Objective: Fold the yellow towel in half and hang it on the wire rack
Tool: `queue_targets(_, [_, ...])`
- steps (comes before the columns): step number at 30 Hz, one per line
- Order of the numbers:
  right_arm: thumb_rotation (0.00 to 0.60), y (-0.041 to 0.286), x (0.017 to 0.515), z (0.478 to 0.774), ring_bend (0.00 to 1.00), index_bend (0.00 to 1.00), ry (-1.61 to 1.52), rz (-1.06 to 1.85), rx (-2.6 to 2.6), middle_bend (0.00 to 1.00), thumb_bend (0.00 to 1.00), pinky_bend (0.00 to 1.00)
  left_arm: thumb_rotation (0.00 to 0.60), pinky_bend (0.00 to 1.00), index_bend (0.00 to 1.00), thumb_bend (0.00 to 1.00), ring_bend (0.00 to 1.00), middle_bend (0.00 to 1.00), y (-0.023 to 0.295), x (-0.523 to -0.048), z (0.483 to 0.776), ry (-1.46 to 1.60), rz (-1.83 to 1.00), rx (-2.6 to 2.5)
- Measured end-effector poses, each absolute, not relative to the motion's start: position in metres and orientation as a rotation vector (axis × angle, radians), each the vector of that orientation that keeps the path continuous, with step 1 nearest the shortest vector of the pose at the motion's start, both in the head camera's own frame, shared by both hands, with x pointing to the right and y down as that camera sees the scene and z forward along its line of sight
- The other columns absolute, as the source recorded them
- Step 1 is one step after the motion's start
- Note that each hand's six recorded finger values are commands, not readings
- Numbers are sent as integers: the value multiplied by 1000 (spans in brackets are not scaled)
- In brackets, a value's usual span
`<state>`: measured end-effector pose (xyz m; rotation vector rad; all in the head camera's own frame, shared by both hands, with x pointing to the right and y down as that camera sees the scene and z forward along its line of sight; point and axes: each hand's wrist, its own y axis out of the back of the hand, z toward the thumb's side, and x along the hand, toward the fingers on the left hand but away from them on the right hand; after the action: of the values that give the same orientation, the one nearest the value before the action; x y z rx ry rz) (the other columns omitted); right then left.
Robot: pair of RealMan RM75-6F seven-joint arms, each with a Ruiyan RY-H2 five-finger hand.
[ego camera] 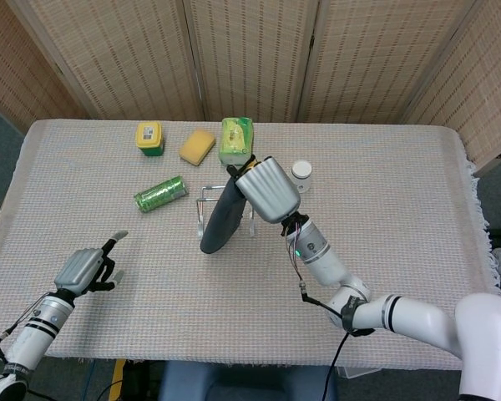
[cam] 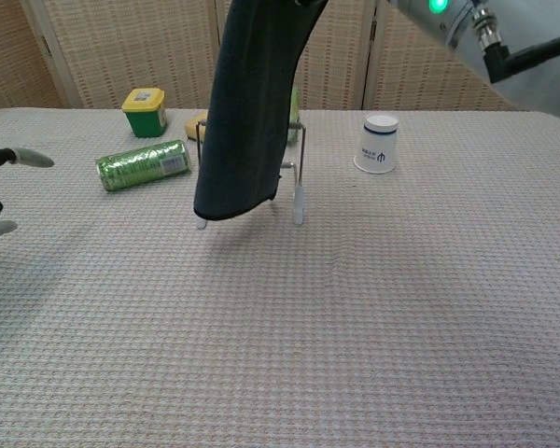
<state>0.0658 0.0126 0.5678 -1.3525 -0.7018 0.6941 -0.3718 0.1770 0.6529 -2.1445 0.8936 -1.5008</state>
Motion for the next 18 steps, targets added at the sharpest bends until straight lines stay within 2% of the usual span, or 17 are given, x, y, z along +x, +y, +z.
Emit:
queue_targets(6, [600,7,61,565,1000,591,-654,715,-1303,961,603,983,600,933,37,471,830,852,178,-371,654,881,-1504,-2149])
queue_targets(18, [600,-19,36,591,1000,592,-547,766,-1221,961,603,983,600,933,36,471,827,848,179,-372,650,879,-1515,-2138])
